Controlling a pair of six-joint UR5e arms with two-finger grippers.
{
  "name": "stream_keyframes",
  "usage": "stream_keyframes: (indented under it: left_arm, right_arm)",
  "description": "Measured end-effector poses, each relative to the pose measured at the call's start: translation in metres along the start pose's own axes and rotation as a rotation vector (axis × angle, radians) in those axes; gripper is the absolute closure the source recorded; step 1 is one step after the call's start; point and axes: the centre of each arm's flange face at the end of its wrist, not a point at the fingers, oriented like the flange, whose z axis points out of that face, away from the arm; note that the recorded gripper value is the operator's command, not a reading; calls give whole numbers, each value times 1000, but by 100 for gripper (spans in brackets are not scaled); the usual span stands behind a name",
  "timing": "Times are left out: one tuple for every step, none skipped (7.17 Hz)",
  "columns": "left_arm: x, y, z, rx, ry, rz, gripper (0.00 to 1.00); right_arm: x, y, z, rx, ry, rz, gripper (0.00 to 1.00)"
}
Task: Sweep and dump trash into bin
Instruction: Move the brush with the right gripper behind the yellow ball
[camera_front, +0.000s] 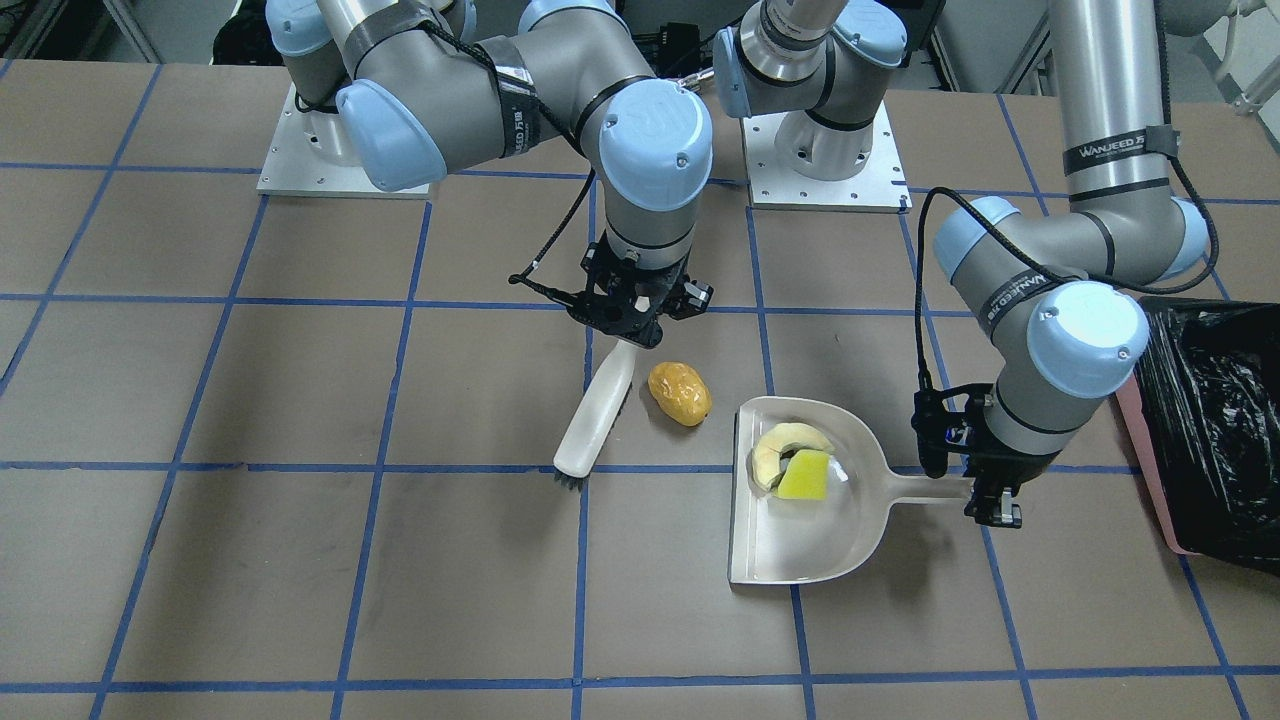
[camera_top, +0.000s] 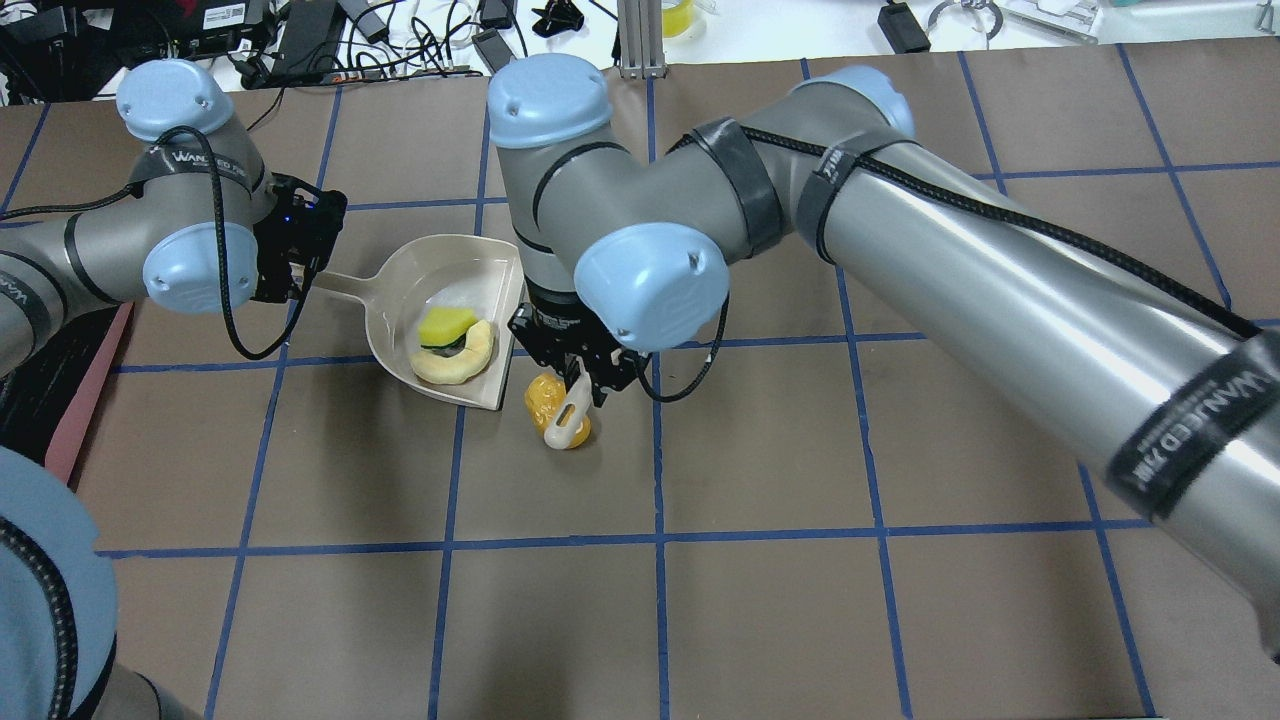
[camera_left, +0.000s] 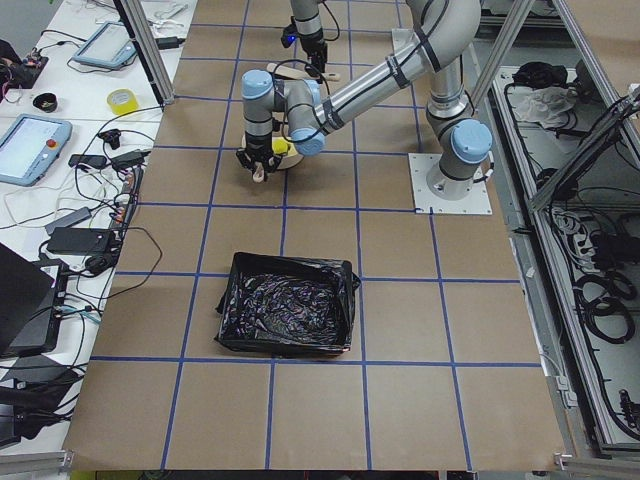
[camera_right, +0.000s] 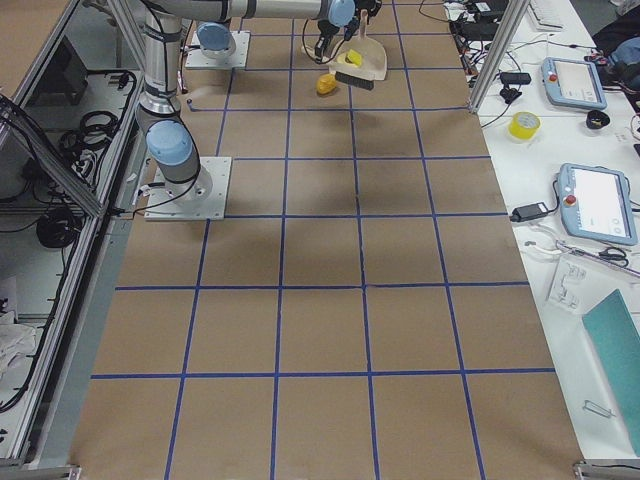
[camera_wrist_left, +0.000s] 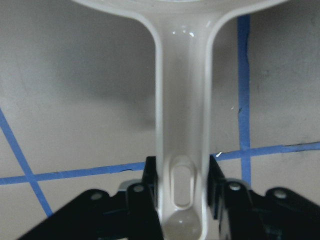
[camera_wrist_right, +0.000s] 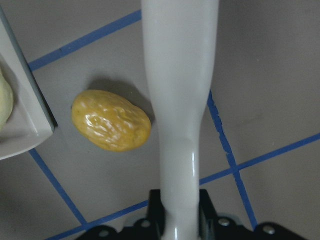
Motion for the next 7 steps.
stream_keyframes:
  left_arm:
    - [8,-4,2,3,9,-5,100]
    - [16,-6,3,6,17,-15,100]
    - [22,-7,4,9,24,-30,100]
    - [26,-8,4,11,28,-38,100]
    - [28,-8,4,12,30,-42,100]
    - [28,-8,4,13,32,-44,100]
    - [28,-9,5,13,33,-44,100]
  right_arm:
    - [12,16,13,6,-8,2,100]
    - [13,36,24,13,-10,-3,100]
    - [8,57,34,21,-9,-17,100]
    - [4,74,42,22,-5,-30,100]
    - [3,86,53,21,-4,-38,100]
    - [5,93,68,25,-14,-36,100]
    - [10,98,84,31,-26,-30,100]
